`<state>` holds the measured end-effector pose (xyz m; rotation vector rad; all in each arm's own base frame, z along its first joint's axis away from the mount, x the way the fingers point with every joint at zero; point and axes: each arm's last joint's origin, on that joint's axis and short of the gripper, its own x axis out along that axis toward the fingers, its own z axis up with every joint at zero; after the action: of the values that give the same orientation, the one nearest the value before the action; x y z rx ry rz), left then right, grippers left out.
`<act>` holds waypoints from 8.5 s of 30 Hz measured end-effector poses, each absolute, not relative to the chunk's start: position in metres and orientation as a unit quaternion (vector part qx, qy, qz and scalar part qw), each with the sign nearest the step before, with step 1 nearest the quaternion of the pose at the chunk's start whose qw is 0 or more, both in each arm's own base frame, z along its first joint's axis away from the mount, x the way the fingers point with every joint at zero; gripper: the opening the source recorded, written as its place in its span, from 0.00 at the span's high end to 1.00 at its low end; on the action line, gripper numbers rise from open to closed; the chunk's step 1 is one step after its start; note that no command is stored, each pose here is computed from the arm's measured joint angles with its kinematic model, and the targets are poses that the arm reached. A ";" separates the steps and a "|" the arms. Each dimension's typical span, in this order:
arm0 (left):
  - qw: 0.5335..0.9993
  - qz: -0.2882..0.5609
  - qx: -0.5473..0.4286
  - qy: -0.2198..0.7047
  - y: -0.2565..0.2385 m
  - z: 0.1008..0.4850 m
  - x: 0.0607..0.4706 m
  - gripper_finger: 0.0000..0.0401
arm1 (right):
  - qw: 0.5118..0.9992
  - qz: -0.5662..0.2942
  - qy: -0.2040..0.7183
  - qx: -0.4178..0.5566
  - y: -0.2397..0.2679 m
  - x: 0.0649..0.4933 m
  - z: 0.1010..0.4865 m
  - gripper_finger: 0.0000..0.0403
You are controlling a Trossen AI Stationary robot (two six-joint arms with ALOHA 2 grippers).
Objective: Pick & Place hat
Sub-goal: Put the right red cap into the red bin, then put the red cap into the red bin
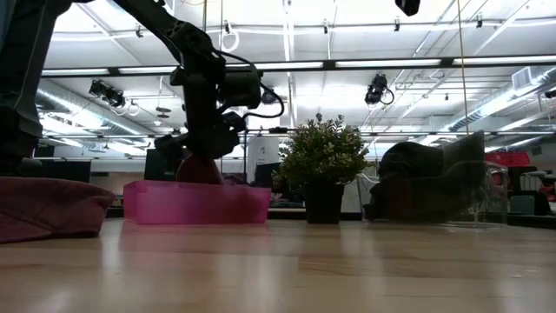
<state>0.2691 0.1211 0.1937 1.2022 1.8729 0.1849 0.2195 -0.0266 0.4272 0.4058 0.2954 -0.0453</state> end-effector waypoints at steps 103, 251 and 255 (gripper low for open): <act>0.601 0.402 -0.397 0.565 -0.070 0.258 0.175 0.34 | 0.963 0.012 0.191 0.188 -0.026 0.228 0.396 0.92; 0.944 0.176 -0.077 0.269 -0.062 0.385 0.266 0.99 | 0.859 0.159 0.141 0.465 -0.038 0.352 0.344 0.72; 0.944 0.176 -0.077 0.269 -0.062 0.385 0.266 0.99 | 0.861 0.167 0.143 0.459 -0.038 0.352 0.344 0.93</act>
<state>0.2658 -0.0619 0.3848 -0.1569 0.5479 0.3579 0.3523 -0.0381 0.3441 0.9620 0.3006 0.3499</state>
